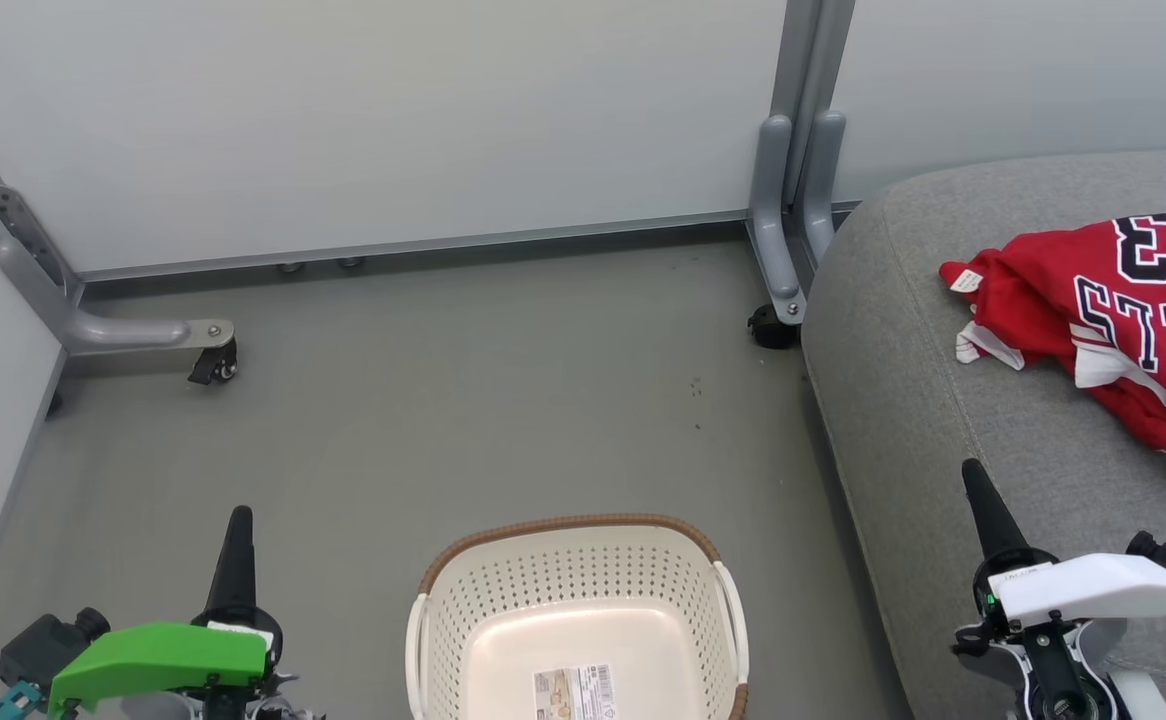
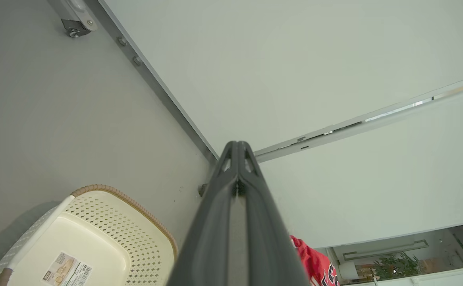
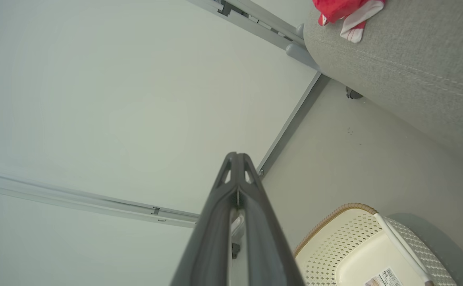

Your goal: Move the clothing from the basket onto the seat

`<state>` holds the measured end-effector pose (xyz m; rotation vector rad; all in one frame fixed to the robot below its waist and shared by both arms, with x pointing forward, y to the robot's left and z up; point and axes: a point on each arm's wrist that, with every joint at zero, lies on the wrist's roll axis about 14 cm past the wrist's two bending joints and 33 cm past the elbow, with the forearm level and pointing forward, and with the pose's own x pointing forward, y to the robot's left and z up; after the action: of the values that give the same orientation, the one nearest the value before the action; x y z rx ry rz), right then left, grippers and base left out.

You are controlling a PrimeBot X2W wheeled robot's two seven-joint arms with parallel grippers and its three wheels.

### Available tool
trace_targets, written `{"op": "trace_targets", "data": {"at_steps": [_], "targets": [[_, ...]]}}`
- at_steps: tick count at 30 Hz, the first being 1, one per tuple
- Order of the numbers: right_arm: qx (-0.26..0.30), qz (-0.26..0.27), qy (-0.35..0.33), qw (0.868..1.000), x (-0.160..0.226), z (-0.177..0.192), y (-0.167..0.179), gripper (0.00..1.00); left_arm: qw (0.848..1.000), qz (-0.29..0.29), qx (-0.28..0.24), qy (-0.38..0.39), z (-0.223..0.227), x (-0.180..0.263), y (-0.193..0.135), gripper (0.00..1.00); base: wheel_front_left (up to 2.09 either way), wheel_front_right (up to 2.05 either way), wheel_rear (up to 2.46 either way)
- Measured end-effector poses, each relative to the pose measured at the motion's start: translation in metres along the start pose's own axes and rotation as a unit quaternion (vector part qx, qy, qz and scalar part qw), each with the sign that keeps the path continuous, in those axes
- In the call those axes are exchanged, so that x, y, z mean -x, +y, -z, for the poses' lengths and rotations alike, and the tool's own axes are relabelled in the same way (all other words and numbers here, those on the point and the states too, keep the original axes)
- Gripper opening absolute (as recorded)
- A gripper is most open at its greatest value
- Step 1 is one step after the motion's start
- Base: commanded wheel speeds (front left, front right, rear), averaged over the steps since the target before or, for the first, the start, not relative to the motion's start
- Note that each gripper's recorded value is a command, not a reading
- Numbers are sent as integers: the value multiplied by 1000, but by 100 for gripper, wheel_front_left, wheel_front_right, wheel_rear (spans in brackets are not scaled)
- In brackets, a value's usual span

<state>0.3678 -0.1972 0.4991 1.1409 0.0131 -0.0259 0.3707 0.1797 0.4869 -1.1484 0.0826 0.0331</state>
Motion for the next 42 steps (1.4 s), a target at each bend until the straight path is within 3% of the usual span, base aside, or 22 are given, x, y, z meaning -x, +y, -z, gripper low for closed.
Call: {"op": "trace_targets", "data": {"at_steps": [42], "targets": [[-174,-4,3,985,-15,-4,2,0,985,24,172,-11,-20,-12,-6,0,0,0,0]]}}
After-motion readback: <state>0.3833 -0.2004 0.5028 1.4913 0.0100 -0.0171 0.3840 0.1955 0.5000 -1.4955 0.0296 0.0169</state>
